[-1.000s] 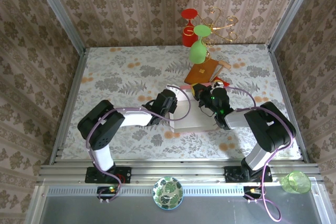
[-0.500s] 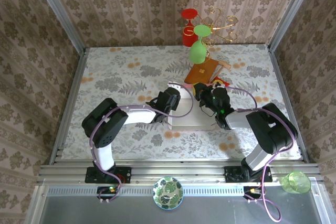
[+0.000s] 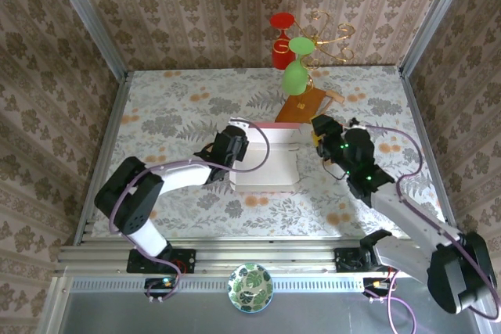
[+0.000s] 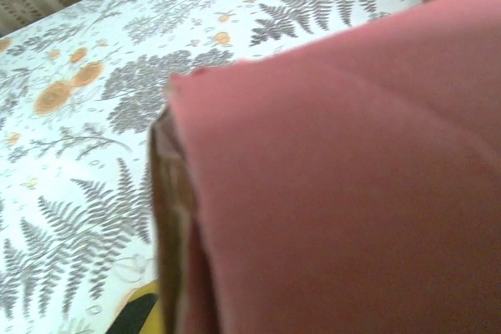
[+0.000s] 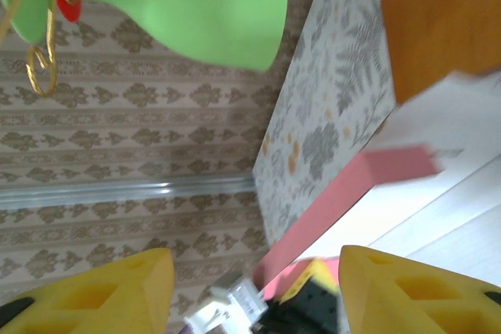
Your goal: Fold the paper box
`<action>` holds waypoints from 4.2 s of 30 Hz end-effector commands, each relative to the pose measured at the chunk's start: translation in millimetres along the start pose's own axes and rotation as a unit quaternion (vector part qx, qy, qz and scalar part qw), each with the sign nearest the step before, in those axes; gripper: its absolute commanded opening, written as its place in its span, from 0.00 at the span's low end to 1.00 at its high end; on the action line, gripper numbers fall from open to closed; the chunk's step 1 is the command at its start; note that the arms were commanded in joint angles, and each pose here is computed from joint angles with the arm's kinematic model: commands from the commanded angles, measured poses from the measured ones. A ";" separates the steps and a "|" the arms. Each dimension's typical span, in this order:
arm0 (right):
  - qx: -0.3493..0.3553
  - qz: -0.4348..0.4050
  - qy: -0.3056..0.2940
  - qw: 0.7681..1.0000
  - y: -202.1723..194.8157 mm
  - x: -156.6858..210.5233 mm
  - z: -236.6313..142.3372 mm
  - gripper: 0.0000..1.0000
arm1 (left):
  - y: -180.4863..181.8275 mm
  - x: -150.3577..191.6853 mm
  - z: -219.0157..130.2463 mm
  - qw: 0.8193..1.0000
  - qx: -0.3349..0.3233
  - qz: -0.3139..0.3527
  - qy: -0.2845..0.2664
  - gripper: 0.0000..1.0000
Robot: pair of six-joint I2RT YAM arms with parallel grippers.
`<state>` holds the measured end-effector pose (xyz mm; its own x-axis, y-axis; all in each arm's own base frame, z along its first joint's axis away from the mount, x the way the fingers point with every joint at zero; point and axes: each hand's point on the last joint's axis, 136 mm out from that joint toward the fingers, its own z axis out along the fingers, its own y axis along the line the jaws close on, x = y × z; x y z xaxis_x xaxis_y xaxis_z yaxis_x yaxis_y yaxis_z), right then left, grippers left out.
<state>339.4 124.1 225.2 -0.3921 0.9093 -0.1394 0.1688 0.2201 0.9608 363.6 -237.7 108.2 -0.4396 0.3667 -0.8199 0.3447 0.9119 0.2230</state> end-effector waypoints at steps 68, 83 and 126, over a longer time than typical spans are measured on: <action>0.173 -0.076 0.082 0.979 -70.3 40.6 57.9 0.45 | 57.1 -13.4 -60.7 0.954 0.099 -0.201 0.198 0.00; 0.168 -0.058 0.099 0.979 -61.3 50.8 85.4 0.48 | 55.0 -18.4 -60.8 0.953 0.104 -0.208 0.195 0.00; 0.158 -0.090 0.222 0.958 -45.5 110.0 105.9 0.34 | 46.0 -34.0 -54.7 0.955 0.117 -0.200 0.184 0.00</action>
<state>391.4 242.4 148.3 -0.7255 0.6770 -0.1237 0.3013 0.4741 0.8273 345.0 -188.6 160.9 -0.8329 0.0830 -0.5472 0.2287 0.9520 -0.2037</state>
